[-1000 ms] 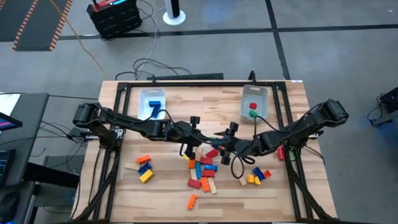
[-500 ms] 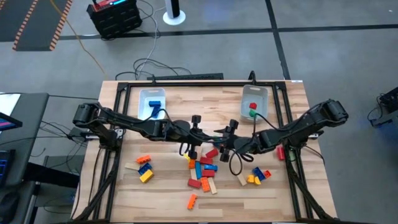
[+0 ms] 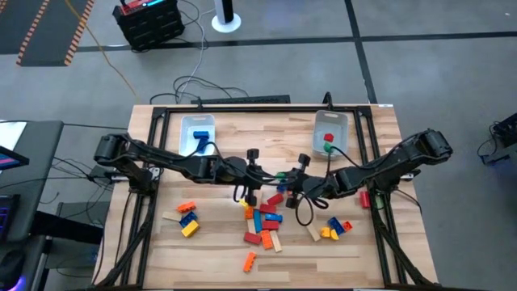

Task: Sort blocks by size
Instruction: Put the small green block into the gray bin

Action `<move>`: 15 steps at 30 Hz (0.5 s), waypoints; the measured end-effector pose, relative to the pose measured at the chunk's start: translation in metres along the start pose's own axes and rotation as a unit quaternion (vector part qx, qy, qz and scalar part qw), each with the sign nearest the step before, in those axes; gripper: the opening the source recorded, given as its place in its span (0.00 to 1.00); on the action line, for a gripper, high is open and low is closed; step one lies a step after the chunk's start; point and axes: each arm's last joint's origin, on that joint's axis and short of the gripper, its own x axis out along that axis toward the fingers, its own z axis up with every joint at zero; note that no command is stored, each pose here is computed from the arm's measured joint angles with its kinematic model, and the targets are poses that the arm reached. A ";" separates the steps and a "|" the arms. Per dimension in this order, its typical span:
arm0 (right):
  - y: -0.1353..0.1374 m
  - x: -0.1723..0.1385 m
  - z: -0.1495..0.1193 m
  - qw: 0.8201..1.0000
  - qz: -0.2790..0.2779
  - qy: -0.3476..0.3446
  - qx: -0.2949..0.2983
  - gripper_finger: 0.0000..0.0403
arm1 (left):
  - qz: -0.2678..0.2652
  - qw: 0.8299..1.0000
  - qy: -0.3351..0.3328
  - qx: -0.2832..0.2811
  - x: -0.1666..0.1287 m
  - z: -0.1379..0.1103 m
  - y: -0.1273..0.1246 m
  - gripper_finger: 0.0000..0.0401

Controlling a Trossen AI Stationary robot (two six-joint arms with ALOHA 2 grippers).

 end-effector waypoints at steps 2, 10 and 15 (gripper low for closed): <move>0.000 0.000 0.000 1.000 0.000 0.002 0.003 0.15 | 0.016 1.000 0.006 -0.001 0.000 0.000 0.001 0.20; -0.024 -0.010 -0.014 0.993 -0.047 0.106 0.025 0.16 | 0.031 0.995 0.098 -0.002 -0.007 -0.015 0.001 0.41; -0.068 -0.011 -0.027 0.969 -0.142 0.183 0.090 0.15 | 0.028 0.992 0.123 -0.021 -0.007 -0.025 -0.002 0.41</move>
